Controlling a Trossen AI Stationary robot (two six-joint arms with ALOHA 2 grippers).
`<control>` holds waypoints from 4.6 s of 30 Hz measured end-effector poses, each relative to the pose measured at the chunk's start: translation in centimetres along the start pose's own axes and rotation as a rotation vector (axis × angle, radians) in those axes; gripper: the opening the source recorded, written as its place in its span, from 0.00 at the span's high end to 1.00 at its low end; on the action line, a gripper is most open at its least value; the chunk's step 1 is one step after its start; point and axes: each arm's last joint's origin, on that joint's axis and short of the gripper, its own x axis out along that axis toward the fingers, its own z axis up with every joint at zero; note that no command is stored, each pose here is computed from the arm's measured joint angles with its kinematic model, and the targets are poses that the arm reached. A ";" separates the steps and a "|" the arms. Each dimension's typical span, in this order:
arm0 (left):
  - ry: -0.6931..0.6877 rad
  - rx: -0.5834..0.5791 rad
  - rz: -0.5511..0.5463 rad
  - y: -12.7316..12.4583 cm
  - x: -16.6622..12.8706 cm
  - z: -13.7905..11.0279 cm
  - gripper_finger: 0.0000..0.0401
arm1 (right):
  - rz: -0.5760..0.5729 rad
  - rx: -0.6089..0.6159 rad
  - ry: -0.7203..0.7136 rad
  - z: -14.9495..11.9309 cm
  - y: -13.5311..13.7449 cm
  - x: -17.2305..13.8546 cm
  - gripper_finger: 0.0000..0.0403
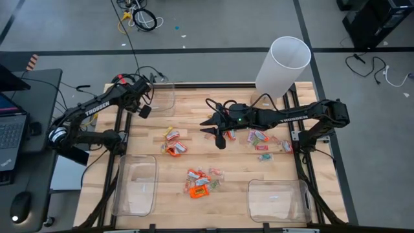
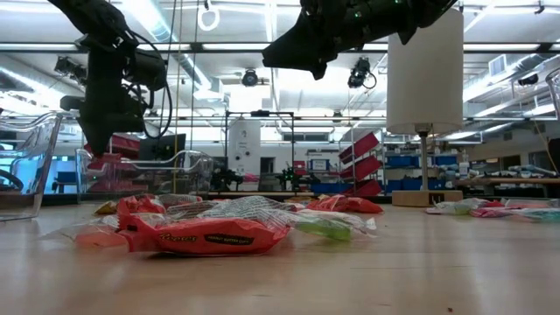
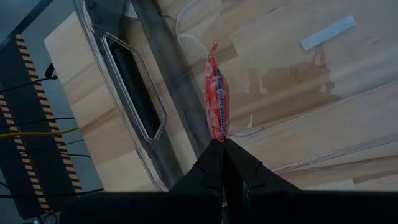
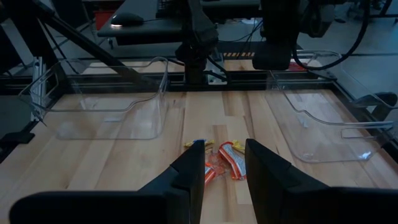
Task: Sort candy
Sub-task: Put the red candy into the top left transparent bin
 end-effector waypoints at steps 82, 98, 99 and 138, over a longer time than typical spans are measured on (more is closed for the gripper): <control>-1.142 0.536 -0.831 -9.5 -14.7 -4.3 0.93 | -0.327 0.068 0.385 -3.8 -1.2 -0.9 0.75; -1.302 0.505 -0.963 -10.6 -13.2 -6.6 0.93 | -0.398 0.054 0.411 -4.6 -1.4 -0.2 0.75; -1.305 0.502 -0.965 -10.5 -13.2 -6.6 0.93 | -0.403 0.055 0.413 -4.9 -1.5 0.2 0.75; -1.228 0.537 -0.944 -10.0 -12.3 -7.2 0.93 | -0.461 -0.025 0.625 -11.3 -4.0 4.0 0.75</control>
